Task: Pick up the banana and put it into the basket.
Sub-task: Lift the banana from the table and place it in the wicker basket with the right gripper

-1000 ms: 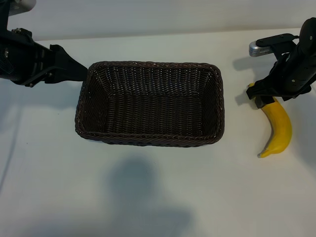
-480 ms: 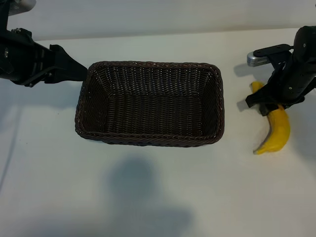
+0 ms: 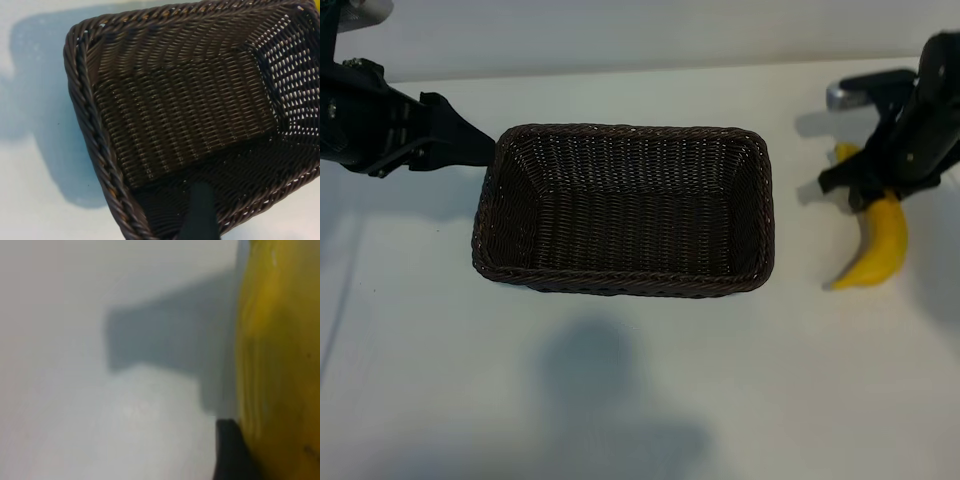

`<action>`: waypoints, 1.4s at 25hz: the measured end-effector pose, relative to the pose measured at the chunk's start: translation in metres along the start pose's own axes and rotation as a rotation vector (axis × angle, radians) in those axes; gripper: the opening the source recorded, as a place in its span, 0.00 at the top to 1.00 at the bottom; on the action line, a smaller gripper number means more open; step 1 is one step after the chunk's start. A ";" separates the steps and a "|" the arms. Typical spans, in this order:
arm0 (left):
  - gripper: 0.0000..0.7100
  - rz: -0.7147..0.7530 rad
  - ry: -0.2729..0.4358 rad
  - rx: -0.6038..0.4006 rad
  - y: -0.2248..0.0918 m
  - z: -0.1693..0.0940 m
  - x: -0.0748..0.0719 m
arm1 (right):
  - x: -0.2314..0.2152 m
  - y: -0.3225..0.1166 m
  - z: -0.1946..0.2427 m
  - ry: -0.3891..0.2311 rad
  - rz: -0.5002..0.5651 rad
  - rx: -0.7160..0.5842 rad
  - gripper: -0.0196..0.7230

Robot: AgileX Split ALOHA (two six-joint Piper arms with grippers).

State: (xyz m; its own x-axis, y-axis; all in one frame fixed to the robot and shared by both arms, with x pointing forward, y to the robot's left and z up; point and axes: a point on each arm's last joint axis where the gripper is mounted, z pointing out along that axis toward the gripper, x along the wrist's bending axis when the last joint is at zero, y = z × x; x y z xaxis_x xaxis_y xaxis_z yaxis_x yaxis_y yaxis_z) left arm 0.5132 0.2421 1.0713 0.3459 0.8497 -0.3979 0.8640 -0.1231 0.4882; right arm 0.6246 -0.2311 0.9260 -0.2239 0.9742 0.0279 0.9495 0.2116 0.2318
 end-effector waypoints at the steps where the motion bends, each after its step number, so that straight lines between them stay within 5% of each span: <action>1: 0.15 0.000 0.000 0.001 0.000 0.000 0.000 | 0.000 0.004 -0.011 0.002 0.005 -0.020 0.42; 10: 0.15 0.003 0.002 0.005 0.000 0.000 0.000 | 0.008 0.022 -0.113 0.037 0.008 -0.186 0.42; 14: 0.15 0.003 0.002 0.005 0.000 0.000 0.000 | 0.023 0.021 -0.134 0.186 -0.018 -0.241 0.42; 19: 0.15 0.002 0.004 0.002 0.000 0.000 0.000 | 0.062 0.022 -0.136 0.343 -0.138 -0.260 0.42; 35: 0.15 0.001 0.005 0.000 0.000 0.000 0.000 | 0.147 0.022 -0.085 0.419 -0.397 -0.236 0.42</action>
State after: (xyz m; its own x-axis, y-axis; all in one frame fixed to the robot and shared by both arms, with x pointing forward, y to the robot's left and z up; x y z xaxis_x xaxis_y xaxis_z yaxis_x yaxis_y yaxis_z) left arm 0.5134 0.2425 1.0711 0.3449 0.8521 -0.3936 0.8637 -0.1239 0.4886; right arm 0.5936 -0.0897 1.0175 -0.6624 0.7013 0.2634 0.7127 0.4814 0.5102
